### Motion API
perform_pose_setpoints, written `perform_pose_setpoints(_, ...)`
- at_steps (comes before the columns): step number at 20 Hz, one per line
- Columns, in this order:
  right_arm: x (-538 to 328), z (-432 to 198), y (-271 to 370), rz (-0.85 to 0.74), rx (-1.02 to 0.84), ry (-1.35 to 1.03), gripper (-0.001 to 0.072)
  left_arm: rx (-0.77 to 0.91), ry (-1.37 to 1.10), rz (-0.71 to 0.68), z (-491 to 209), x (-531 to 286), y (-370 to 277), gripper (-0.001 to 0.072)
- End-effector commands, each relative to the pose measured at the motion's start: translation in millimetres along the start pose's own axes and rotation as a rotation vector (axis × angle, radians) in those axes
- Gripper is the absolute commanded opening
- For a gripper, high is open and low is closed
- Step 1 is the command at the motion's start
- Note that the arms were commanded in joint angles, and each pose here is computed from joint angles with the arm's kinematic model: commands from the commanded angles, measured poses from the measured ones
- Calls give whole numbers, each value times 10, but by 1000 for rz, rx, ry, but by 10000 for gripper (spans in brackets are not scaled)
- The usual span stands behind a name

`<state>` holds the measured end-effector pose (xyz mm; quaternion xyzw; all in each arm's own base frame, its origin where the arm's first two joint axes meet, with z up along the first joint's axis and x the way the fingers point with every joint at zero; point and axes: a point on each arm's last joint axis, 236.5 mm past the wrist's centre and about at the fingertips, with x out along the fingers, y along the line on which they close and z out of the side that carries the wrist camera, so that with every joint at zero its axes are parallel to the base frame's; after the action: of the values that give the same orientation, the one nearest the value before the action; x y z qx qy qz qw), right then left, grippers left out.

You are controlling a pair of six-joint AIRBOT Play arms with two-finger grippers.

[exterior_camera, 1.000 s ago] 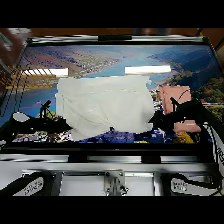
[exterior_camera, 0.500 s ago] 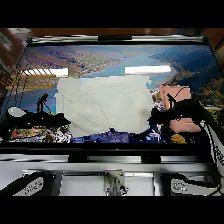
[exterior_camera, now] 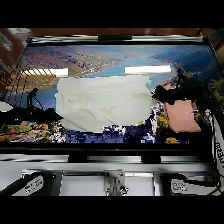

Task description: Fold the shirts.

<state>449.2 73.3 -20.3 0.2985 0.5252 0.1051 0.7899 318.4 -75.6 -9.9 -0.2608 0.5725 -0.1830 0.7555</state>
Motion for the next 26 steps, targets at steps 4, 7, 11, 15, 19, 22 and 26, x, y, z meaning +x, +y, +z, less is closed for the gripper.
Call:
perform_pose_setpoints(4,374,2,229,3,-28,-17,42,-5,2,0,7,-31,25,30)
perform_pose_setpoints(7,261,230,428,4,-117,-67,42,24,-13,1,69,-72,5,29)
perform_pose_setpoints(11,-119,699,580,7,-115,-160,42,70,-83,11,337,-272,-52,29)
perform_pose_setpoints(15,15,491,462,-55,-106,-62,42,67,-91,14,365,-297,-39,29)
perform_pose_setpoints(19,425,56,243,-138,-109,114,188,67,-91,14,365,-297,-39,30)
perform_pose_setpoints(22,394,-73,249,-131,-120,172,541,67,-92,14,365,-298,-37,30)
perform_pose_setpoints(26,-174,-247,-162,-168,-60,313,541,72,-88,24,357,-298,-13,30)
